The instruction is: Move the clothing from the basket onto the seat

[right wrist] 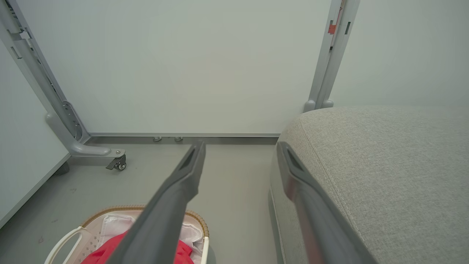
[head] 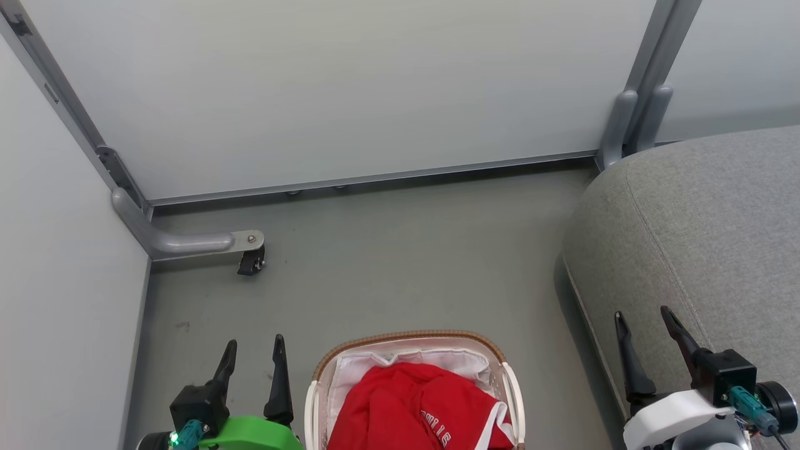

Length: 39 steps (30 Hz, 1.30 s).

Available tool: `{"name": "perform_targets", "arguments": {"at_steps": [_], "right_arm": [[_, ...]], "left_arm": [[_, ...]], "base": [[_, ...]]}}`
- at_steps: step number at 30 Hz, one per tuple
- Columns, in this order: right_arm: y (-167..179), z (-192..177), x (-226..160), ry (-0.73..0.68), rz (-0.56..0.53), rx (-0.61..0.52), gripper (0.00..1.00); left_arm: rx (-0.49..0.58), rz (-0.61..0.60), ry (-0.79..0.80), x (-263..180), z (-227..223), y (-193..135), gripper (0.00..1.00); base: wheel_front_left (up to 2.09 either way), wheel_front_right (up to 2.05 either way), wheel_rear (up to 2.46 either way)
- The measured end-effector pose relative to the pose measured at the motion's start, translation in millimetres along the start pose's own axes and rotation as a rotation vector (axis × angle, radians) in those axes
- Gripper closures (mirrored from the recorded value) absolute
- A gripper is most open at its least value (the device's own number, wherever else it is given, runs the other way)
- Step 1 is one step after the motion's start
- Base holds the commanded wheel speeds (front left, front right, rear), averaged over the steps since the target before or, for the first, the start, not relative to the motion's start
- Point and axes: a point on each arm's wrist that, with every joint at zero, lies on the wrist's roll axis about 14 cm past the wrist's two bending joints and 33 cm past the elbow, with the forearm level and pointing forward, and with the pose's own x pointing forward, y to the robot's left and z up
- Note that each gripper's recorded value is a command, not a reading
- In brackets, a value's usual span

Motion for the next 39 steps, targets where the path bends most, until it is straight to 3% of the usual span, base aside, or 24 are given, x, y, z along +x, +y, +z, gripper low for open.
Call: {"name": "perform_targets", "arguments": {"at_steps": [20,32,39], "right_arm": [[-3,-2,0,0.007,-0.010,0.000,0.00],[-4,0,38,-0.014,-0.003,-0.001,0.00],[-9,-12,73,-0.007,-0.003,0.006,0.00]], "left_arm": [[0.002,-0.015,0.012,3,-3,-4,0.00],[0.138,-0.177,0.006,61,1,-36,0.00],[0.199,-0.351,0.107,103,-39,-74,0.00]], "base": [[0.00,0.00,0.00],[0.00,0.00,0.00],[0.00,0.00,0.00]]}}
